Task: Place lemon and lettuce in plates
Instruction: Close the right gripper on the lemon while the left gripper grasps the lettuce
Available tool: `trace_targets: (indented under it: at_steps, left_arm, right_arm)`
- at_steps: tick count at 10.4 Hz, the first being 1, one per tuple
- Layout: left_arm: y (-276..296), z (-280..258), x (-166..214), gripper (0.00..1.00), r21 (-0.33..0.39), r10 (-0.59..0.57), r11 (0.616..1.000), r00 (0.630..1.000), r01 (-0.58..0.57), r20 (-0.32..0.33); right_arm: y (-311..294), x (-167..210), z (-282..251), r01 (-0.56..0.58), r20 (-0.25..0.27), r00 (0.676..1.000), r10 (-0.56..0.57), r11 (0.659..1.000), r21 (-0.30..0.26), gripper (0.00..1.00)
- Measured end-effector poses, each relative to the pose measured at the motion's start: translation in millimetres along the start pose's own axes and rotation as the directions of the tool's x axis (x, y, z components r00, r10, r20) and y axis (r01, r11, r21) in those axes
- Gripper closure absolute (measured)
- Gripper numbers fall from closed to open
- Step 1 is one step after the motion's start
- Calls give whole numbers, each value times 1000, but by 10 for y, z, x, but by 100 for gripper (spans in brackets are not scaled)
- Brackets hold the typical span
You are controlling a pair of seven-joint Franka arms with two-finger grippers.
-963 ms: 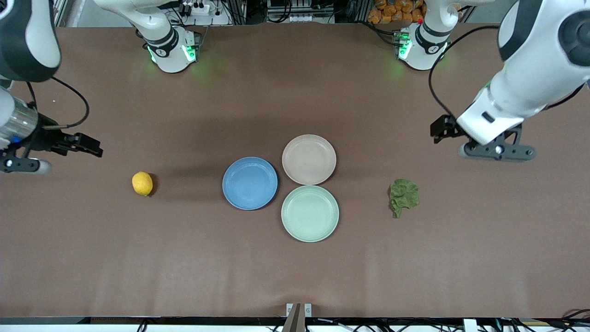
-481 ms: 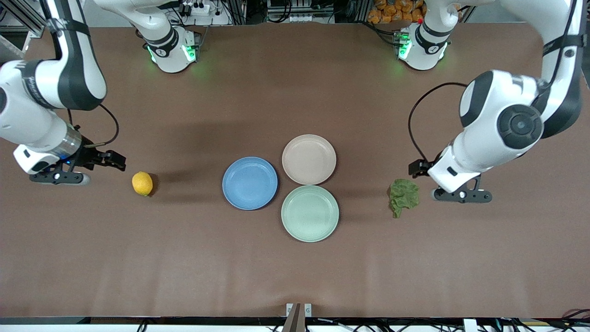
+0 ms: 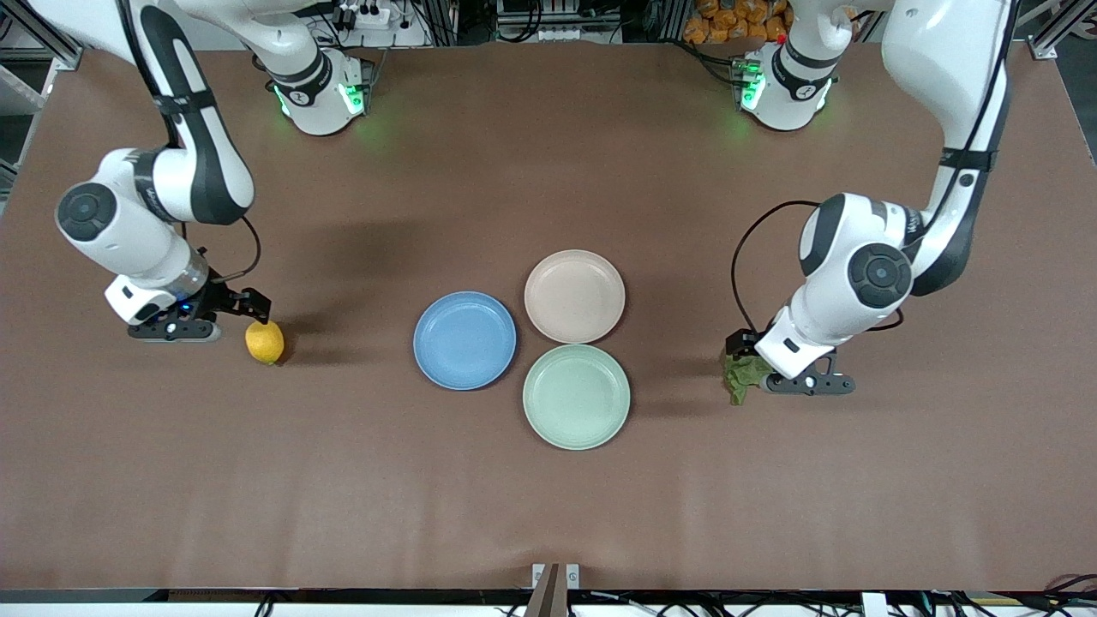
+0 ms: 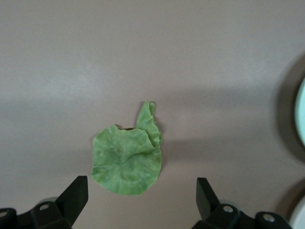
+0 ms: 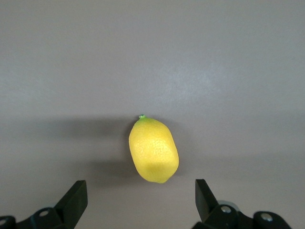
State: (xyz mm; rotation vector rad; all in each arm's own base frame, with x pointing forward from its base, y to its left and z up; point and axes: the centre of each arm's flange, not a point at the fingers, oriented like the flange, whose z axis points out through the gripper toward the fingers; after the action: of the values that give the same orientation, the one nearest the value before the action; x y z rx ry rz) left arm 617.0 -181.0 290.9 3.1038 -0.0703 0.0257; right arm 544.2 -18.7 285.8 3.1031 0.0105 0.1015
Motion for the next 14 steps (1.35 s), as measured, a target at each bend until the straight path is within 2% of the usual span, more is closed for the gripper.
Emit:
trace_targets:
  at_steps: [2, 7, 12, 13, 14]
  left_arm:
    - [6, 228, -73, 0, 1, 3, 1000, 1000, -3, 22]
    - [-59, 771, -59, 0, 11, 7, 1000, 1000, -7, 10]
    - [-90, 978, -77, 0, 21, 17, 1000, 1000, -18, 18]
    - [-99, 1018, -85, 0, 22, 16, 1000, 1000, -17, 24]
    - [-102, 1057, -95, 0, 23, 16, 1000, 999, -17, 30]
  right_arm:
    - [5, 3, 178, 2, -12, 1000, -2, 1000, -7, 0]
    - [105, -13, 606, 1, -37, 999, -1, 1000, -26, 0]
    - [99, -34, 941, 7, -63, 998, -10, 999, -40, 1]
    - [99, -41, 974, 8, -61, 998, -10, 999, -41, 14]
    - [96, -41, 982, 8, -61, 998, -11, 999, -41, 33]
